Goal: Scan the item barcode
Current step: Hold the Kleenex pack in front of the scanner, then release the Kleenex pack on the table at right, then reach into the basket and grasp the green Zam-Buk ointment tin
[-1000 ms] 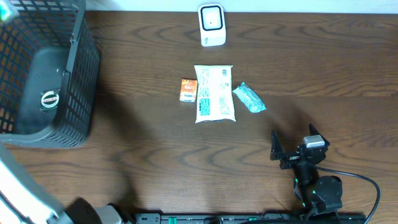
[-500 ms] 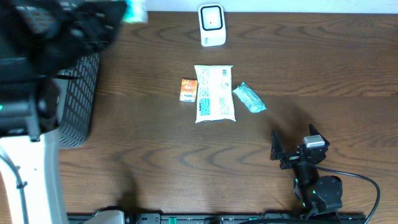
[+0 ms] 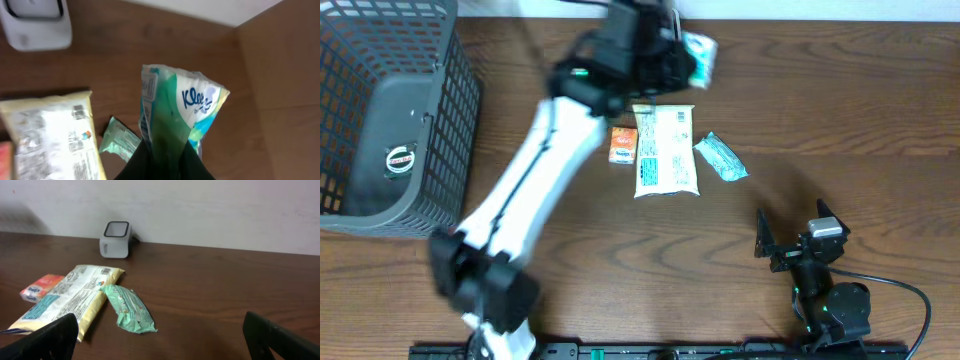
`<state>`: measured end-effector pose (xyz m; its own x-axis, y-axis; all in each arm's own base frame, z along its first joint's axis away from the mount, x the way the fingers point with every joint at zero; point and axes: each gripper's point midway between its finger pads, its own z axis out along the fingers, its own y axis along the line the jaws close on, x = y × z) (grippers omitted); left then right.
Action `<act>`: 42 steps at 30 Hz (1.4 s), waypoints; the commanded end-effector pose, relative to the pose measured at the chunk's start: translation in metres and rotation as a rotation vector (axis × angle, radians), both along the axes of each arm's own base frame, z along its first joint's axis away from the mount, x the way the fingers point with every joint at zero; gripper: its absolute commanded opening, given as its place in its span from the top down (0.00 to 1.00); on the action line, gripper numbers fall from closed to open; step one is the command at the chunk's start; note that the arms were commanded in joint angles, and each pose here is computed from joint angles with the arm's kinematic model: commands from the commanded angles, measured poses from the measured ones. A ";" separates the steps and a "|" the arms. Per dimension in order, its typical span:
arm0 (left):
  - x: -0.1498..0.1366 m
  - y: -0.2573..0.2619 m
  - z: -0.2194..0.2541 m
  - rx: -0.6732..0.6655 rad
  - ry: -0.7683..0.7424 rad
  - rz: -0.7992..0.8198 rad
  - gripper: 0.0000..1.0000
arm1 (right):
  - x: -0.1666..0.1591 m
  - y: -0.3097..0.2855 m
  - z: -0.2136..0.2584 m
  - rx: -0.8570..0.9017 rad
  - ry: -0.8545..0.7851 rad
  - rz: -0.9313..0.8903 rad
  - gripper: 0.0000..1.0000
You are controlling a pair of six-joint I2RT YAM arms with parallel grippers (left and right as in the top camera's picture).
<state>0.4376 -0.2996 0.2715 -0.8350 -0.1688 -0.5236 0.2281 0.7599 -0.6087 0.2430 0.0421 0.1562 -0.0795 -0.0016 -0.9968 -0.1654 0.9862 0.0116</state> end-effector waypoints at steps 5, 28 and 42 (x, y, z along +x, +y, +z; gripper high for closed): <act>0.021 -0.054 -0.105 0.033 0.140 0.079 0.92 | 0.000 -0.001 -0.001 -0.010 0.003 -0.003 0.01; 0.038 -0.064 -0.102 0.001 0.042 -0.001 0.39 | 0.000 -0.001 -0.001 -0.010 0.003 -0.003 0.01; 0.058 0.238 0.151 0.257 -0.559 0.543 0.33 | 0.000 -0.001 -0.001 -0.010 0.003 -0.003 0.01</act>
<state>0.4897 -0.1452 0.4108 -0.4002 -0.3423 -0.8501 0.2243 0.8628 -0.4530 0.2430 0.0422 0.1562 -0.0795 -0.0016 -0.9968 -0.1661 0.9860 0.0116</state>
